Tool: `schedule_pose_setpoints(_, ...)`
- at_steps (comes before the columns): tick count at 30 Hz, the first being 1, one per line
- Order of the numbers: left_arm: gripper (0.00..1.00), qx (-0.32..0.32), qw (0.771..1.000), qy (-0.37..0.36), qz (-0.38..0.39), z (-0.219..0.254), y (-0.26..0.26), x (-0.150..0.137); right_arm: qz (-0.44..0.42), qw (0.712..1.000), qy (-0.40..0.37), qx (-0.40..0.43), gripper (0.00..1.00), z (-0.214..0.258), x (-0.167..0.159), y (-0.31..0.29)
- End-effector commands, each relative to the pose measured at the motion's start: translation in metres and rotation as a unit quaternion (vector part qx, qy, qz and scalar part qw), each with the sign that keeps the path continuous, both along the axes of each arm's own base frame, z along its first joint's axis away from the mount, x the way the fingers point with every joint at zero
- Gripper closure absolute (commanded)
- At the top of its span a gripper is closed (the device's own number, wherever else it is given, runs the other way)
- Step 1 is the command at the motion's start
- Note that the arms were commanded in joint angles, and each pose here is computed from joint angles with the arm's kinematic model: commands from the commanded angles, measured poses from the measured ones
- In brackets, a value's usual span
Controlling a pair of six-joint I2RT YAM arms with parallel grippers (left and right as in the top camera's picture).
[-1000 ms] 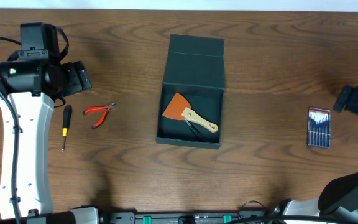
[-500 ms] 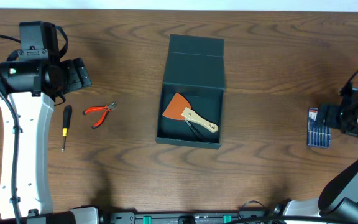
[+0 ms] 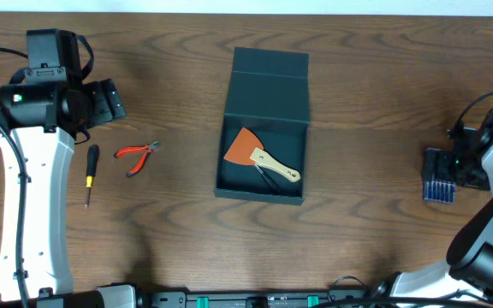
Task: Pack container
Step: 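Withdraw the right gripper and move it to the screwdriver set case, then lower the right gripper onto the screwdriver set case and close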
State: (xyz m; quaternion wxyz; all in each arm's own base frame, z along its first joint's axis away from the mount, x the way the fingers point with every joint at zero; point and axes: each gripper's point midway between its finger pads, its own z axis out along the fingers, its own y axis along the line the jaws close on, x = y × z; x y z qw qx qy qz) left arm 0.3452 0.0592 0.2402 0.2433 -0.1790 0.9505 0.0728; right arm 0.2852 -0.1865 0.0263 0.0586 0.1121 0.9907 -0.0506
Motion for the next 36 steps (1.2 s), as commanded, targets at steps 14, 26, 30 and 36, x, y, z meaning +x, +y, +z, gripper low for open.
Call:
schedule_pose_setpoints(14,0.01,0.003,1.000,0.015,-0.001,-0.006,0.002,-0.003,0.033,0.999,-0.007,0.020,0.01,-0.024,0.011,0.002)
schedule_pose_setpoints(26,0.01,0.003,1.000,0.016,-0.001,-0.006,0.002,-0.003,0.037,0.999,-0.007,0.034,0.01,-0.031,0.012,0.006)
schedule_pose_setpoints(30,0.02,0.003,1.000,0.018,-0.001,-0.007,0.002,-0.004,0.036,0.999,-0.002,0.038,0.01,-0.035,0.010,0.007)
schedule_pose_setpoints(36,0.02,0.002,1.000,0.023,-0.001,-0.008,0.002,-0.006,0.032,0.998,0.010,0.046,0.01,-0.043,0.007,0.009)
